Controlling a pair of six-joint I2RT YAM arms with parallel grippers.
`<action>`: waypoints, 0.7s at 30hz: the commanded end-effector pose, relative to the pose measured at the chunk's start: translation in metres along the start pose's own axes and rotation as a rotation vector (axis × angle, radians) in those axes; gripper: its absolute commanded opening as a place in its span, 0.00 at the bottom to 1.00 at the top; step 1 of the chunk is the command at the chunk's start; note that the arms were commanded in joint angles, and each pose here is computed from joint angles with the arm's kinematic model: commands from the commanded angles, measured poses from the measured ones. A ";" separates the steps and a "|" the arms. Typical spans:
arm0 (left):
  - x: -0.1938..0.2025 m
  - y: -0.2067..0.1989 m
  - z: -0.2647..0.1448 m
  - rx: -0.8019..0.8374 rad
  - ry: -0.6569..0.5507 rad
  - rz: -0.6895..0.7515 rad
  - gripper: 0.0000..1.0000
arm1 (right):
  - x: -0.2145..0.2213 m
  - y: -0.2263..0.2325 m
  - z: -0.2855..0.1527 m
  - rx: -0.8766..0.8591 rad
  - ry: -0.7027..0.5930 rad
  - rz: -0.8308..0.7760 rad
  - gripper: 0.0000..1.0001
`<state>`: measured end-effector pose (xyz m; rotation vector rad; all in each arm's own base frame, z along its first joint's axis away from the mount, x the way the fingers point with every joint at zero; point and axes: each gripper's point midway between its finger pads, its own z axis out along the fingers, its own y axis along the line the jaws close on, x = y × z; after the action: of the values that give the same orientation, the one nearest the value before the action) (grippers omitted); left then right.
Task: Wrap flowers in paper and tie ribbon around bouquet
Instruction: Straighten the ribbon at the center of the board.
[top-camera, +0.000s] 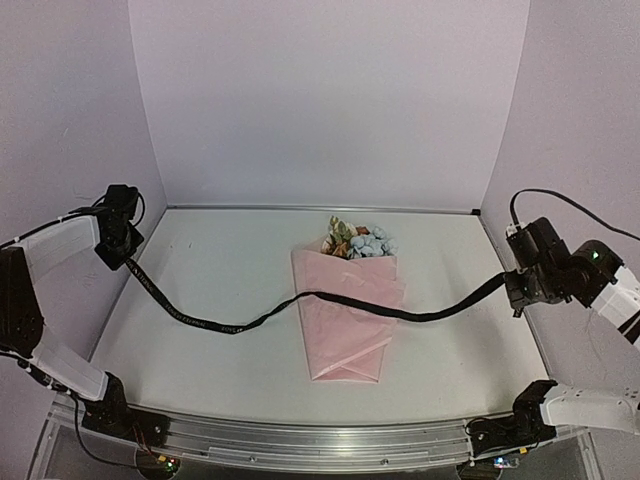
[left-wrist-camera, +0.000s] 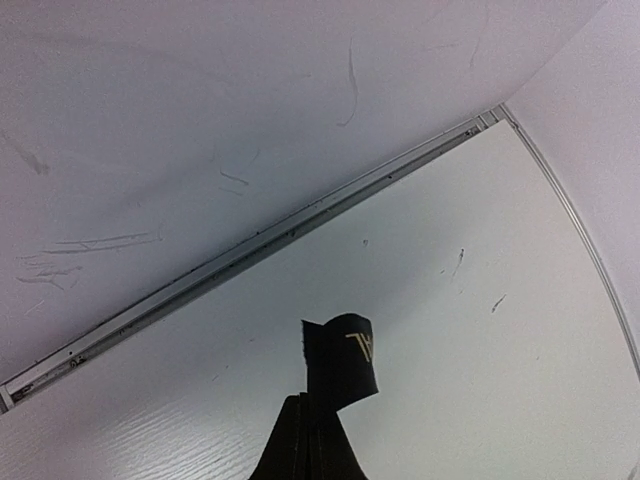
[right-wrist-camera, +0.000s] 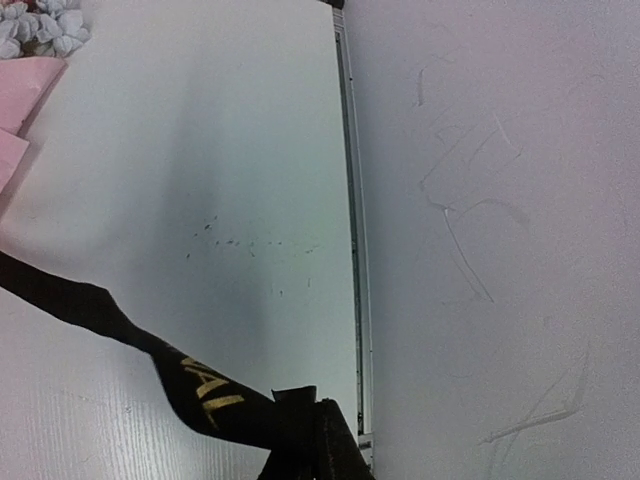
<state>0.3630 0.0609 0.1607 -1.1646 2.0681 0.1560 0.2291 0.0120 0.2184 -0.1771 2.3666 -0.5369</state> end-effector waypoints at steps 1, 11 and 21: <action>-0.013 0.004 -0.014 0.011 -0.036 0.006 0.00 | -0.005 -0.031 -0.012 0.110 -0.013 -0.025 0.00; -0.032 0.032 -0.048 0.002 -0.107 -0.038 0.00 | -0.013 -0.104 -0.051 0.373 -0.049 -0.045 0.00; -0.003 0.057 -0.054 0.032 -0.059 -0.057 0.00 | -0.017 -0.146 -0.060 0.553 0.073 -0.131 0.00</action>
<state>0.3037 0.0745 0.2126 -1.1666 1.9222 0.1203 0.1995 -0.0809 0.3280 -0.0602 2.1558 -1.1033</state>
